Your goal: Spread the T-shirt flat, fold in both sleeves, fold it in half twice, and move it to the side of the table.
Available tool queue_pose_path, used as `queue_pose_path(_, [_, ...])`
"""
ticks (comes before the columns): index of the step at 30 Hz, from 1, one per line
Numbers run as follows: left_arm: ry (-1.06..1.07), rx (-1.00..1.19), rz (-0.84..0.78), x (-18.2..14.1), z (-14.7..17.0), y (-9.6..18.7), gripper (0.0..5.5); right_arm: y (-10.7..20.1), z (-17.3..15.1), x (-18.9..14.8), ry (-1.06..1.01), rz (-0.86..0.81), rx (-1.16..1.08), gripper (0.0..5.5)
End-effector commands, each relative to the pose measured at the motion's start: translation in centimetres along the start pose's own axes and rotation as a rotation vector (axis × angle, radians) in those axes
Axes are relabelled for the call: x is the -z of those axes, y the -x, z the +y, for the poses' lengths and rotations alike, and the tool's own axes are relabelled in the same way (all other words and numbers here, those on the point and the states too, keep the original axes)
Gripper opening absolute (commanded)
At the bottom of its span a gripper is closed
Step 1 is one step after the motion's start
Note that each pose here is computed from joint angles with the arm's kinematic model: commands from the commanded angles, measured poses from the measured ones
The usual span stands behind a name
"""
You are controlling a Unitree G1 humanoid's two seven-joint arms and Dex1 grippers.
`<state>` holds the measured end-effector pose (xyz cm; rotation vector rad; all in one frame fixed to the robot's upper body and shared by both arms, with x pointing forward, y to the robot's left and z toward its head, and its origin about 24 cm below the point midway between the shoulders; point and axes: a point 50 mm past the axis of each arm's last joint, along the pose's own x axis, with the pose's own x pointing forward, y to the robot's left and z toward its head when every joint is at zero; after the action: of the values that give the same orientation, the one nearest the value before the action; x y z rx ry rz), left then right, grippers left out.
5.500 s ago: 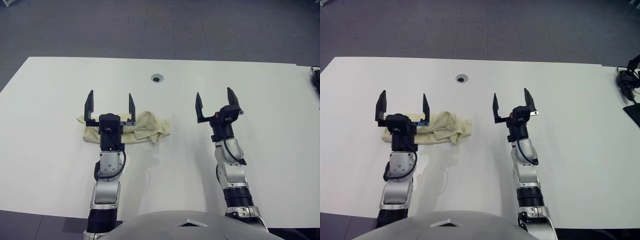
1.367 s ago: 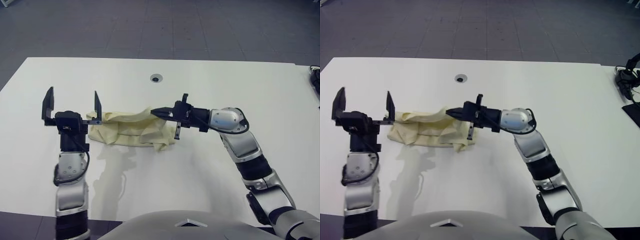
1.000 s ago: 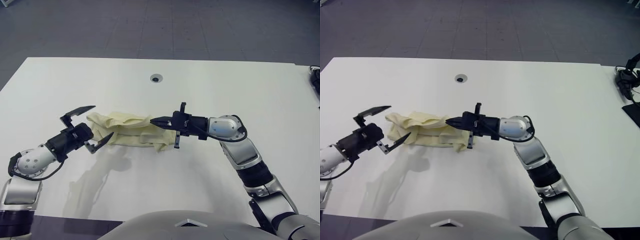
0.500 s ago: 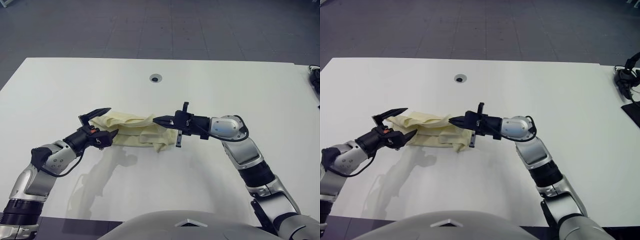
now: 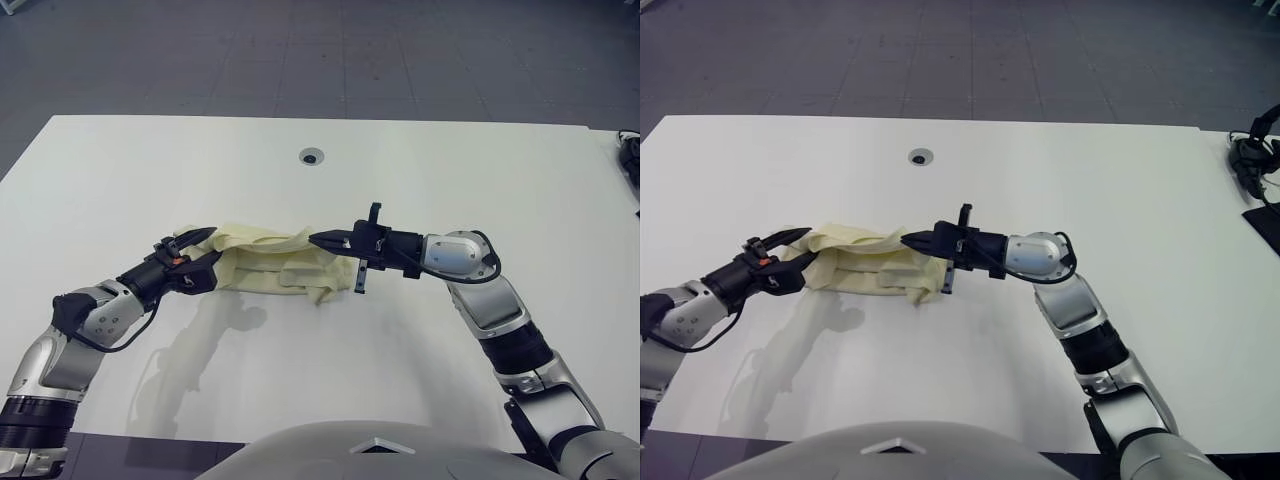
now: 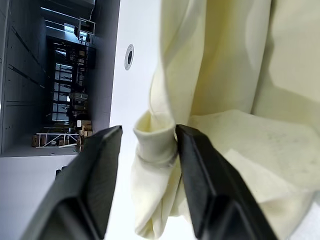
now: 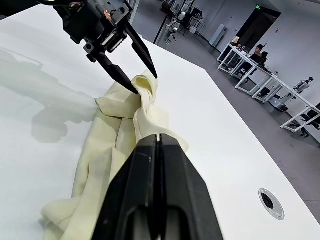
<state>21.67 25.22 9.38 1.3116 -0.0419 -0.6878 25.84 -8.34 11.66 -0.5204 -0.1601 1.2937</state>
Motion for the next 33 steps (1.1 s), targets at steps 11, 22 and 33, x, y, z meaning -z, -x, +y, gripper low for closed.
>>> queue_pose_path(11, [-0.058, 0.040, -0.028, -0.2, 1.4, -0.8, 0.02, 0.9, -0.6, 0.2, 0.006, 0.003, 0.047, 0.00])
queue_pose_path(22, [-0.147, -0.128, -0.177, -4.3, 15.5, -5.0, 0.02, 7.2, -10.3, -3.7, 0.221, -0.033, 0.500, 0.00])
queue_pose_path(33, [-0.354, -0.503, -0.060, -6.9, 26.2, -8.4, 0.02, 11.7, -18.4, -10.3, 0.502, -0.032, 0.807, 0.00])
